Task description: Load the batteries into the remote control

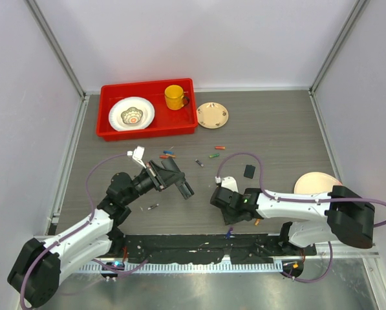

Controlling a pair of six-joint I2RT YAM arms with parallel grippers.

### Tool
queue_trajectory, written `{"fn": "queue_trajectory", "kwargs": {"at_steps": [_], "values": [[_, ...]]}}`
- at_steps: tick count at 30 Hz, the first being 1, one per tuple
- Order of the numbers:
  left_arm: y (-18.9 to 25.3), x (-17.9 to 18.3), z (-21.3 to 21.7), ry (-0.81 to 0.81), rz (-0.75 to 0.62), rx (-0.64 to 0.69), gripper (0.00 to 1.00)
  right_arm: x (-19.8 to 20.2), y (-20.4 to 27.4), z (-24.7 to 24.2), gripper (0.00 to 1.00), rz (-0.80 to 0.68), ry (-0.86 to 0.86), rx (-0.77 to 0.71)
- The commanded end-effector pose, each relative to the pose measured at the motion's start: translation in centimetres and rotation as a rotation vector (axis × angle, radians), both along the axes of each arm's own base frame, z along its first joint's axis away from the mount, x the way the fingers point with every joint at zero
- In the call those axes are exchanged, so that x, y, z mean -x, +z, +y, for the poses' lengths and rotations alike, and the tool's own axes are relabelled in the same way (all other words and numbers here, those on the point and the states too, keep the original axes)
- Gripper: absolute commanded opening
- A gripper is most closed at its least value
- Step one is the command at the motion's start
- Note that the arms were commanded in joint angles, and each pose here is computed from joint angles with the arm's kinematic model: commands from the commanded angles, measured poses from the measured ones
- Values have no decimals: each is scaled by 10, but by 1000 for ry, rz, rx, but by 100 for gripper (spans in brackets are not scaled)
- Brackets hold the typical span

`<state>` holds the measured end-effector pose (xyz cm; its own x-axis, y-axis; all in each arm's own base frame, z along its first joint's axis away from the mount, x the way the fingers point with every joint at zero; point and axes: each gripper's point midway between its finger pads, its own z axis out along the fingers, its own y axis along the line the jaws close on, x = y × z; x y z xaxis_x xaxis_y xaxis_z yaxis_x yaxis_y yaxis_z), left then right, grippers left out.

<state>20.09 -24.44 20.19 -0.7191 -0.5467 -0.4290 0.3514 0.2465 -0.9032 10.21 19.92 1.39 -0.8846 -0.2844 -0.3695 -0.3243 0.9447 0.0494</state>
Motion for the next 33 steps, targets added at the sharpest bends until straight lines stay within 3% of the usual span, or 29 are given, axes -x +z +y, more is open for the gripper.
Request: {"fn": "queue_trajectory", "kwargs": {"at_steps": [1, 8, 10, 20, 33], "values": [[12, -3, 1, 12, -42, 29, 0, 0, -4, 1, 29, 8, -51, -32], [14, -3, 1, 16, -46, 35, 0, -17, 20, 11, 60, -68, -101, -82], [13, -3, 2, 16, -43, 34, 0, -16, 28, 11, 62, -68, -96, -90], [8, -2, 5, 27, -40, 34, 0, 40, 26, 2, 53, 139, -191, -164], [12, 2, 5, 16, -46, 67, 0, 46, 1, 27, 54, 205, -216, -211]]}}
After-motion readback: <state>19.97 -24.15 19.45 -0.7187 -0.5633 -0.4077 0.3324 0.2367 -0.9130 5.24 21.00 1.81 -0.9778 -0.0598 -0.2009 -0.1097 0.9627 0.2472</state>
